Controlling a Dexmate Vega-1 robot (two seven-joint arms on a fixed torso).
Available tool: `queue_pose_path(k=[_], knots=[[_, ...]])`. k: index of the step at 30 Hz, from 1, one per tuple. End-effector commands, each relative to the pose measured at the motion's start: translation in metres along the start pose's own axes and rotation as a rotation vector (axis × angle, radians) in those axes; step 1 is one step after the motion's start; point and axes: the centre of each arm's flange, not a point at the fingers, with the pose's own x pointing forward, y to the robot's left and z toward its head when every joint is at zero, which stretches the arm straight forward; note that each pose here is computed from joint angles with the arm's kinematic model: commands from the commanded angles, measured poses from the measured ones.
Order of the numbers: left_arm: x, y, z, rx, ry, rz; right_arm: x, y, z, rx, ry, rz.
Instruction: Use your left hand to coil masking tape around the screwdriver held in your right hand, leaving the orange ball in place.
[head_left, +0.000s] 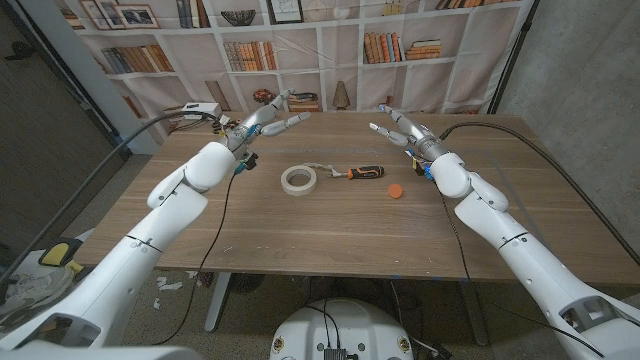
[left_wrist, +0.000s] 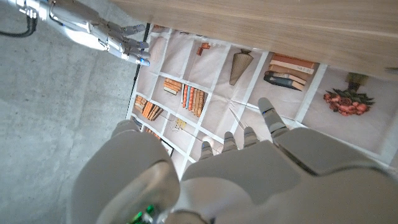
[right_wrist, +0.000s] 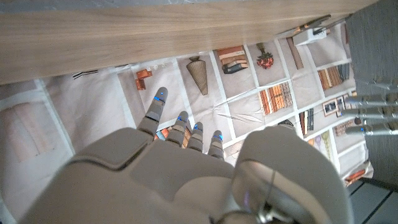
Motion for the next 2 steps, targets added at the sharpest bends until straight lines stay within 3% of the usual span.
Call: queue_pose_path(k=[1, 2], knots=[[0.0080, 0.0062, -0.0451, -0.292, 0.001, 0.008, -0.0092, -0.0208, -0.0125, 0.756, -0.091, -0.237], [0.0084, 0.0061, -0.0473, -0.302, 0.000, 0.008, -0.0085, -0.0202, -0.0111, 0.764, -0.105, -0.243]])
